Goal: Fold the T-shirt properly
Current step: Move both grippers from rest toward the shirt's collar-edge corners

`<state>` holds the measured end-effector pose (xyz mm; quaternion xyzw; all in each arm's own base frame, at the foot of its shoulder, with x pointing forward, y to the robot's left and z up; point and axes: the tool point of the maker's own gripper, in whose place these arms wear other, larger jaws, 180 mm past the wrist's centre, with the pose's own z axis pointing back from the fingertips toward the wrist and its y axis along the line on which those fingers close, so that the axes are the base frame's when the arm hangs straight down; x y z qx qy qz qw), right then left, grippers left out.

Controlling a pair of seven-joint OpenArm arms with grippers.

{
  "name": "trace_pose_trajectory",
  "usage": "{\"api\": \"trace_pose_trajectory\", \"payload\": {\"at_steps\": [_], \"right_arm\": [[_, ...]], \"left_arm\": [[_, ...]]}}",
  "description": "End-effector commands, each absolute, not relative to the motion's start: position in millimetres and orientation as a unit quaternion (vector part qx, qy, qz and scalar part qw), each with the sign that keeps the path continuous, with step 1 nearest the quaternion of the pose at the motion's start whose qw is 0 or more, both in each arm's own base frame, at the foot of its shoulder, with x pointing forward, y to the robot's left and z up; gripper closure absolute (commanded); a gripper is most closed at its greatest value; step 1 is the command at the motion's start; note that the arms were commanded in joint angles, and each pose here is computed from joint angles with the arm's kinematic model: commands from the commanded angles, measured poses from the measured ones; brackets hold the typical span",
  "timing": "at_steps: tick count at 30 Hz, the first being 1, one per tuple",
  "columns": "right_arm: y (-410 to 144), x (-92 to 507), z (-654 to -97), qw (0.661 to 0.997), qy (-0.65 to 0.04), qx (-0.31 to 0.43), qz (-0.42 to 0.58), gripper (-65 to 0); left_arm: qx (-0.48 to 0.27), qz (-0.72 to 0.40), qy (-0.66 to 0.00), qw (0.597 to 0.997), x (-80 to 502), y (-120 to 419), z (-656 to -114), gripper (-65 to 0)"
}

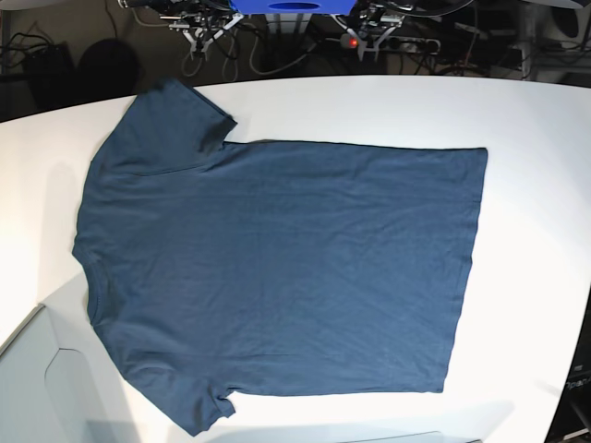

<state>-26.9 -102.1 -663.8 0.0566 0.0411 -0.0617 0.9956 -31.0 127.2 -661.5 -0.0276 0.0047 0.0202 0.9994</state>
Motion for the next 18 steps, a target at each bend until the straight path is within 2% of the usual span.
{"api": "trace_pose_trajectory", "payload": {"at_steps": [1, 5, 12, 18], "right_arm": [[-97.0, -28.3, -663.1, 0.995, 0.041, 0.070, -0.060, -0.4], [-97.0, -38.8, -662.6, 0.995, 0.048, 0.070, -0.059, -0.4], [-99.8, -37.1, -660.1, 0.996, 0.021, 0.069, -0.055, -0.4], [-100.8, -62.0, -657.8, 0.995, 0.037, 0.067, -0.056, -0.4]], "left_arm": [[-0.032, 0.021, 0.007, 0.999, -33.7, 122.9, -661.3, -0.2], [-0.032, 0.020, 0.010, 0.999, -34.9, 122.7, -661.3, -0.2], [-0.029, 0.015, 0.013, 0.999, -37.6, 126.3, -661.2, -0.2], [-0.029, 0.017, 0.013, 0.999, -39.1, 126.3, -661.1, -0.2]]}}
